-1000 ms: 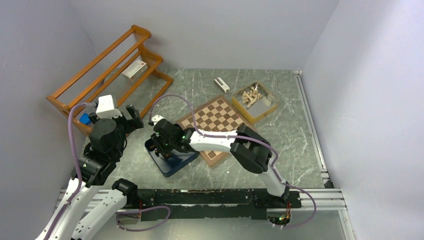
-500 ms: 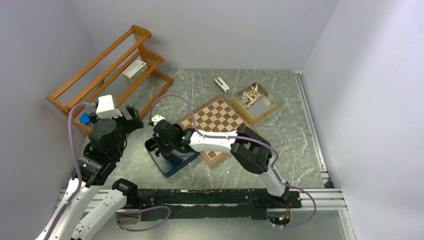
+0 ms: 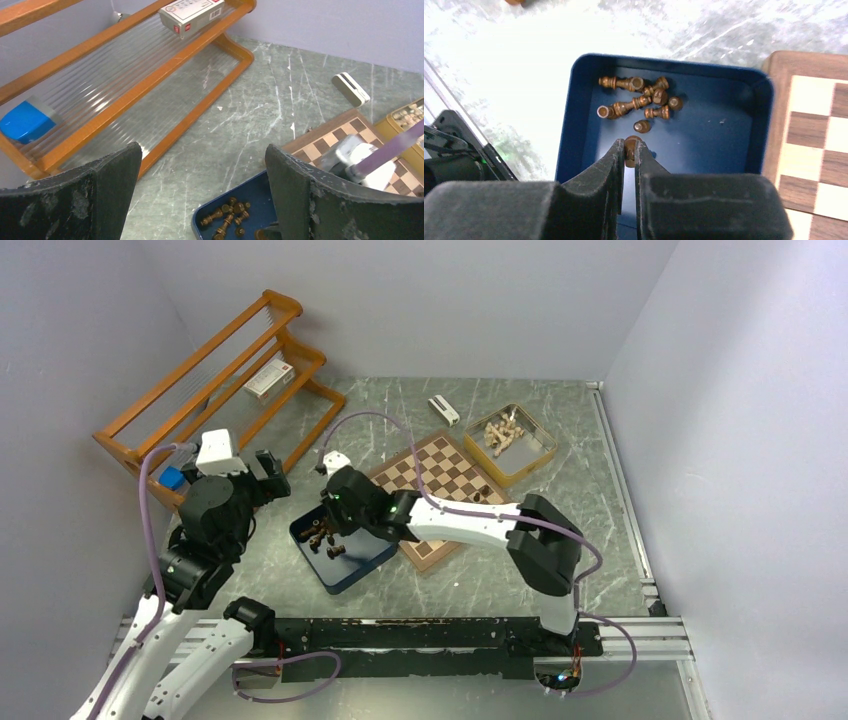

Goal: Set up the chess pieces on the board
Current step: Pick up the chess piece from the storage box, then place the chess piece on the chessboard.

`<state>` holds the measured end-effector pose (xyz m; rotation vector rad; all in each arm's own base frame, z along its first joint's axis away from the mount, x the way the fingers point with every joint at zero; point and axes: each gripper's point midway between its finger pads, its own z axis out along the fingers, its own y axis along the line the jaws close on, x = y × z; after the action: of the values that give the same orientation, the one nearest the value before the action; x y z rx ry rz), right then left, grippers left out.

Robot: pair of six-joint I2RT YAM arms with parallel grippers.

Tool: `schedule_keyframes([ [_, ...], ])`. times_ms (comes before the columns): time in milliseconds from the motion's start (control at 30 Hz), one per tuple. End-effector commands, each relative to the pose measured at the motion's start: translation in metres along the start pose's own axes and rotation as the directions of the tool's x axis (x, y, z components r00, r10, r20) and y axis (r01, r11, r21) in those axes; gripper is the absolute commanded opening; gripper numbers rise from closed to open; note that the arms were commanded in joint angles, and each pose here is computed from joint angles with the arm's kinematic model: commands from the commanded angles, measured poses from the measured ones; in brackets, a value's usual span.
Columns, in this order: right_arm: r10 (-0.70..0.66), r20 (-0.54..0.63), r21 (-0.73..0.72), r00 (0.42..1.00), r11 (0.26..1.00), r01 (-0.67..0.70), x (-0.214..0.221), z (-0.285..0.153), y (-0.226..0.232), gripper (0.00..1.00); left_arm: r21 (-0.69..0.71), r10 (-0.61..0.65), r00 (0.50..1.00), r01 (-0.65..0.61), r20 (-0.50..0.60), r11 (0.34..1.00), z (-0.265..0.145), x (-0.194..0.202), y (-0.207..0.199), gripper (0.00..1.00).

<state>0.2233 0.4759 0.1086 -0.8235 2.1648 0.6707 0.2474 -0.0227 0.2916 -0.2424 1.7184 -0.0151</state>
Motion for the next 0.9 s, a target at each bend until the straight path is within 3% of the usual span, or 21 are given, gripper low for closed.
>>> schedule_keyframes([
  [0, 0.039, 0.084, 0.024, 0.996, 0.999, -0.041, -0.026, -0.019, -0.012, 0.00, 0.098, 0.019, 1.000, -0.020, 0.012, 0.995, 0.004, 0.000, -0.019, 0.98],
  [167, 0.042, 0.123, 0.107, 0.991, 0.993, -0.056, -0.035, -0.043, -0.039, 0.00, 0.158, 0.042, 0.999, -0.040, -0.012, 0.987, 0.009, 0.009, -0.032, 0.98],
  [367, 0.068, 0.175, 0.274, 0.982, 0.955, -0.115, -0.041, -0.083, -0.102, 0.00, 0.219, 0.092, 0.993, -0.073, -0.075, 0.973, 0.018, 0.027, -0.048, 0.98],
  [633, 0.144, 0.254, 0.472, 0.956, 0.844, -0.253, -0.033, -0.151, -0.195, 0.00, 0.248, 0.115, 0.986, -0.083, -0.118, 0.965, 0.024, 0.038, -0.056, 0.98],
  [867, 0.200, 0.258, 0.598, 0.945, 0.736, -0.318, -0.001, -0.192, -0.248, 0.00, 0.256, 0.114, 0.987, -0.081, -0.116, 0.963, 0.024, 0.039, -0.057, 0.98],
])
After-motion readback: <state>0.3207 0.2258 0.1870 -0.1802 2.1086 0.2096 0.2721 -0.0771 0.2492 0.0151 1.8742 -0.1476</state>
